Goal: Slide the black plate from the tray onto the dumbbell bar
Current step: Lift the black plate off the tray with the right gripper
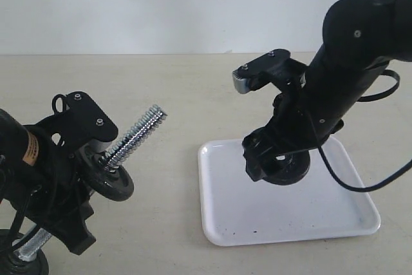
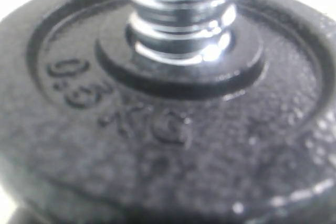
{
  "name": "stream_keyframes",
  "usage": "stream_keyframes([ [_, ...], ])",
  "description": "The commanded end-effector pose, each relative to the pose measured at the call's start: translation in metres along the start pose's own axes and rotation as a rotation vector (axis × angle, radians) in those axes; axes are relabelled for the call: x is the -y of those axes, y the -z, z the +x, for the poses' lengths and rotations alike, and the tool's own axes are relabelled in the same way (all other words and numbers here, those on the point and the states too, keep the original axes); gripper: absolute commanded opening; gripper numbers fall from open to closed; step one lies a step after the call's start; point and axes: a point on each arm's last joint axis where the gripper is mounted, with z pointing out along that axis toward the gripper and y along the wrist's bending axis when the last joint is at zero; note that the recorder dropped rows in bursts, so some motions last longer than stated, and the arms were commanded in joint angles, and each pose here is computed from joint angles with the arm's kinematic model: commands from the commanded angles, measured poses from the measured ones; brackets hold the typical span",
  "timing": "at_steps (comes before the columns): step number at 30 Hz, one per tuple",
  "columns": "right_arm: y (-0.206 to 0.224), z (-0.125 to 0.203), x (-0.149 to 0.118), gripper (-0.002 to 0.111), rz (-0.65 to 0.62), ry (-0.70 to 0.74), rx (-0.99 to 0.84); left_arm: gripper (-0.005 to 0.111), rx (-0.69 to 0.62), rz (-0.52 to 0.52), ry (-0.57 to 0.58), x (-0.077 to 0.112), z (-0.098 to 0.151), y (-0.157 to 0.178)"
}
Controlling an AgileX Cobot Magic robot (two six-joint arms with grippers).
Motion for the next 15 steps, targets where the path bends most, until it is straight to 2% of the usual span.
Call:
stream_keyframes([
  [1,0.022,-0.012,0.01,0.0,-0.019,-0.058,0.071,0.004,0.128,-0.038,-0.025,-0.005,-0.013,0.014],
  [15,0.062,-0.047,-0.003,0.0,-0.177,-0.019,0.191,0.004,0.158,-0.052,-0.066,-0.006,-0.016,0.015],
])
